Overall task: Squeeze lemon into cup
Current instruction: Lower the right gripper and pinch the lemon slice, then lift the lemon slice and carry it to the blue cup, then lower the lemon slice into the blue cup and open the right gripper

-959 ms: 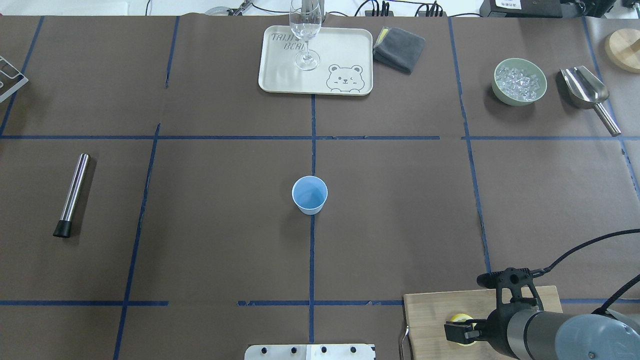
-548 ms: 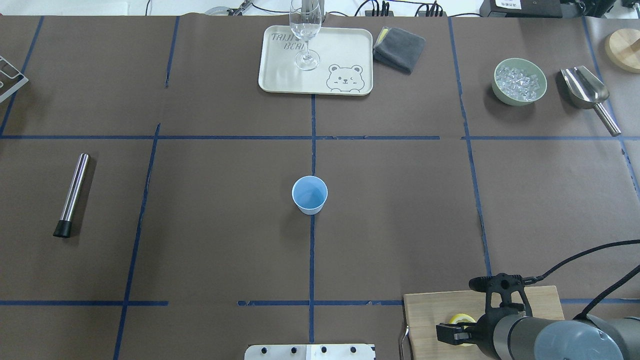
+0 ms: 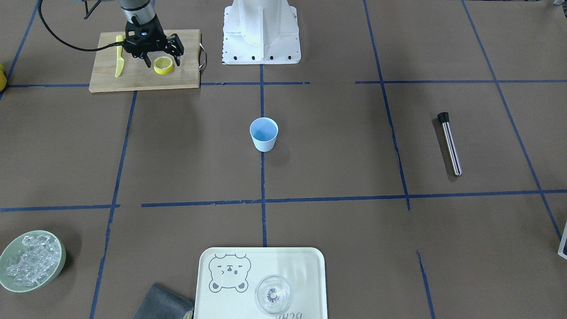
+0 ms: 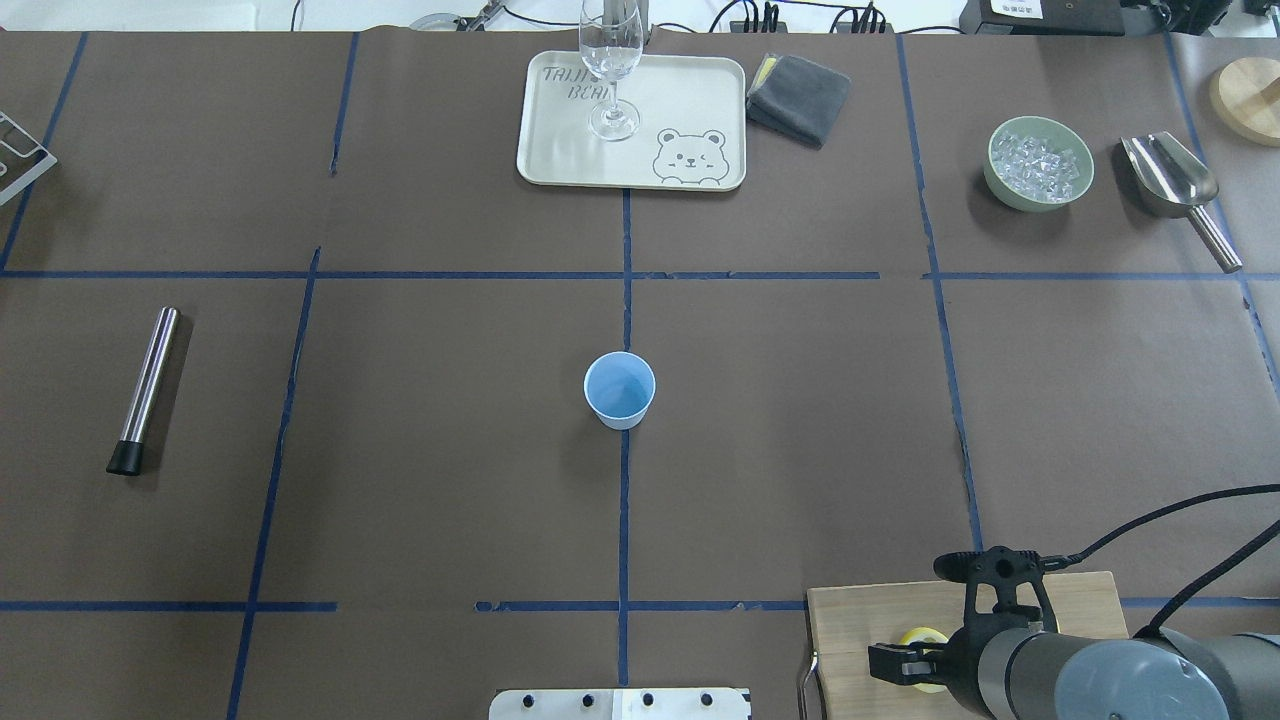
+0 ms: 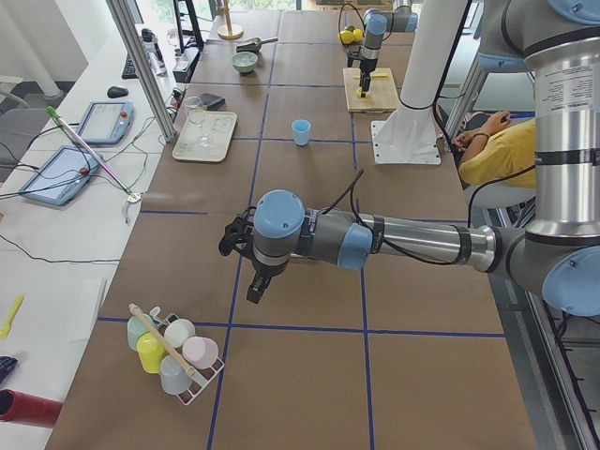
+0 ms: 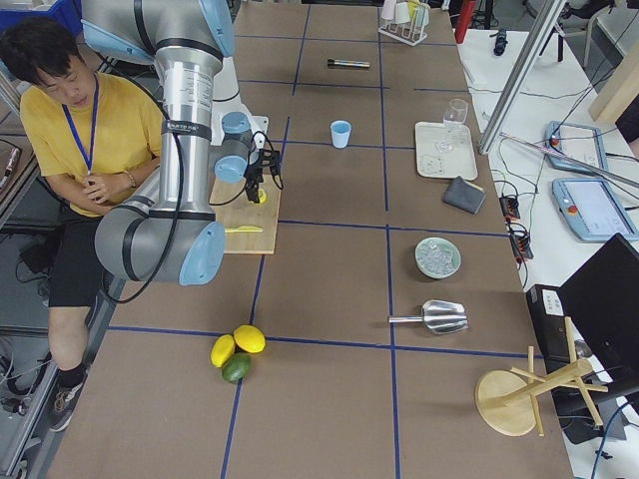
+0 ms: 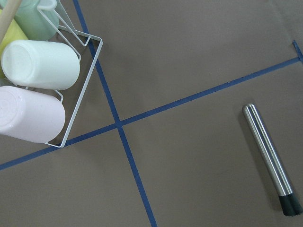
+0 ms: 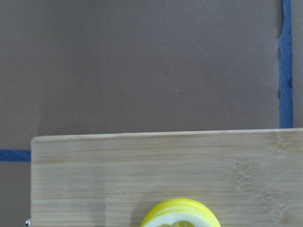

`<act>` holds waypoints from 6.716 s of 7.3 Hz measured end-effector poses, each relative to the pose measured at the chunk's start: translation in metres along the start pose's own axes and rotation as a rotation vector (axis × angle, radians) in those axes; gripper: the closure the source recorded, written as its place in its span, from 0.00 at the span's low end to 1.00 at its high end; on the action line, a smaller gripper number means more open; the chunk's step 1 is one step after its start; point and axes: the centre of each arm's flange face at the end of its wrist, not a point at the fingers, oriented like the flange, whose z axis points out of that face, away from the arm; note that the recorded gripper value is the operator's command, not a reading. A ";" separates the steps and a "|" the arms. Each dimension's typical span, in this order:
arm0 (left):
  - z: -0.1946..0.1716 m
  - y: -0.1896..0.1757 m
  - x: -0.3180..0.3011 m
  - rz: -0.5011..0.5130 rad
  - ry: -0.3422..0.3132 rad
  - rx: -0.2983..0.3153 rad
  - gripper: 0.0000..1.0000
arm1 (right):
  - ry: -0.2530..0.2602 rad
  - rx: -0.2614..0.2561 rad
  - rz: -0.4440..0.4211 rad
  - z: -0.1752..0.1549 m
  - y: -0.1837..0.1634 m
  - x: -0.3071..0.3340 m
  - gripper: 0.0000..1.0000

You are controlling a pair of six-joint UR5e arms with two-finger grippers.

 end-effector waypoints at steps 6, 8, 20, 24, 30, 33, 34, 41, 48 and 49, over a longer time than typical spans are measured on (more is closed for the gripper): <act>-0.002 -0.001 0.001 0.001 0.000 0.004 0.00 | 0.009 0.002 0.002 0.002 -0.001 0.004 0.22; -0.003 -0.001 0.001 0.001 0.000 0.005 0.00 | 0.009 0.003 0.002 0.001 -0.002 0.004 0.23; -0.005 -0.001 0.002 -0.002 0.008 0.011 0.00 | -0.001 0.007 0.009 -0.006 -0.005 0.004 0.40; -0.005 -0.001 0.002 -0.002 0.010 0.011 0.00 | -0.012 0.010 0.017 -0.022 -0.009 0.008 0.39; -0.004 0.000 0.003 -0.006 0.023 0.011 0.00 | -0.112 0.050 0.062 -0.050 -0.037 -0.025 0.39; -0.004 0.001 0.002 -0.008 0.024 0.010 0.00 | -0.212 0.105 0.140 -0.077 -0.094 -0.070 0.39; -0.004 0.001 0.002 -0.008 0.024 0.010 0.00 | -0.224 0.118 0.166 -0.080 -0.119 -0.092 0.39; -0.008 0.011 0.007 -0.008 0.023 0.013 0.00 | -0.266 0.202 0.341 -0.064 -0.254 -0.246 0.39; -0.008 0.012 0.008 -0.008 0.023 0.012 0.00 | -0.236 0.186 0.343 -0.039 -0.258 -0.267 0.24; -0.008 0.012 0.008 -0.008 0.023 0.012 0.00 | -0.235 0.184 0.342 -0.038 -0.257 -0.267 0.20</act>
